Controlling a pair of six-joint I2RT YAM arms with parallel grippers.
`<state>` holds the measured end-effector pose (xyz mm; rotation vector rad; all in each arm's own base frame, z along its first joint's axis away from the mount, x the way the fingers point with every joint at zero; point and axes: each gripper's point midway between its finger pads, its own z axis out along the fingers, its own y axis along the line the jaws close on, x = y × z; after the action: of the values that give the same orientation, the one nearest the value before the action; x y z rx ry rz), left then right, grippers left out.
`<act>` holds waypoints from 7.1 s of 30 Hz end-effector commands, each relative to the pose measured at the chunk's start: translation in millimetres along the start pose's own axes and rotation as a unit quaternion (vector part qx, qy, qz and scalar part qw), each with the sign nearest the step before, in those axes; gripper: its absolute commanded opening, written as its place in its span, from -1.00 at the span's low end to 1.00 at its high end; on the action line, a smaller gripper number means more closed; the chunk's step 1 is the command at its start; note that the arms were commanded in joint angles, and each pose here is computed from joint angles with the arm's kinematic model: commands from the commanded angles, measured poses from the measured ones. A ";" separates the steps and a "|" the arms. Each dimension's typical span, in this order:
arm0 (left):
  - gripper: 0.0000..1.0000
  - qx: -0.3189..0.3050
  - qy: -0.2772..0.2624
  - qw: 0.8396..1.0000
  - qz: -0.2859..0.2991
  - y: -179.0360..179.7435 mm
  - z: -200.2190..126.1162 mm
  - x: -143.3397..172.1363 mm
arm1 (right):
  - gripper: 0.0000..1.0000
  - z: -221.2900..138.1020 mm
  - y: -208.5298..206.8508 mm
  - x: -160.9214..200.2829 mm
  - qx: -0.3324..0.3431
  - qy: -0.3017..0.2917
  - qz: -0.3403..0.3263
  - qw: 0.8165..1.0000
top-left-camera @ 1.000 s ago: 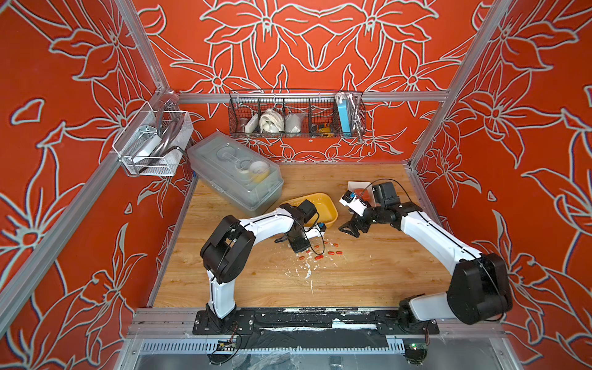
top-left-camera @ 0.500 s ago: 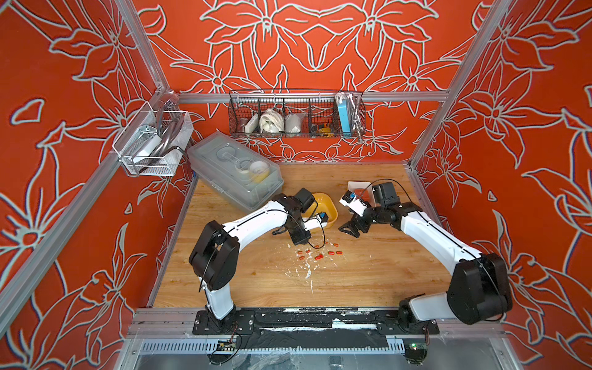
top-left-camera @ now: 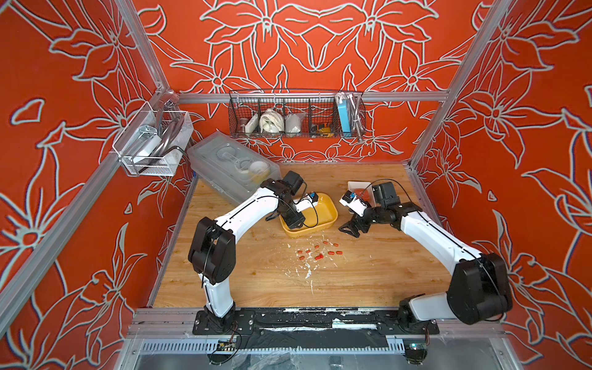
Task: Take the screw protection sleeves out of the storage box
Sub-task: Pick up the screw protection sleeve from the storage box, then place the screw protection sleeve at the center of the board, then pick up the screw protection sleeve from the storage box.
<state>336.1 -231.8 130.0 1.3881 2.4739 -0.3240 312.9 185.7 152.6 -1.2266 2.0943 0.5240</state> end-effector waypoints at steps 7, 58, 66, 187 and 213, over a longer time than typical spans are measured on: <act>0.16 0.044 0.036 0.998 0.023 -11.5 38.6 -2.9 | 0.95 3.3 2.3 8.2 -0.009 0.007 0.008 1.000; -0.11 -0.180 0.125 0.970 0.102 148.9 64.4 -7.7 | 0.94 10.0 3.8 13.3 -0.021 0.013 0.008 1.000; -0.12 -0.187 0.159 0.961 0.127 153.9 78.9 8.7 | 0.94 9.8 4.1 13.0 -0.021 0.013 0.007 1.000; 0.02 -0.085 -0.058 0.994 0.021 54.0 -45.3 -26.4 | 0.94 -9.8 6.4 -67.6 -0.028 -0.078 0.003 0.997; -0.03 -0.122 0.058 0.987 0.084 102.8 17.6 -11.5 | 0.93 15.1 9.8 -45.4 -0.017 -0.062 0.005 0.998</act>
<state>421.8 -203.3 124.1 1.4688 2.3734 -0.0109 328.7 229.2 177.8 -1.1657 1.9936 0.6412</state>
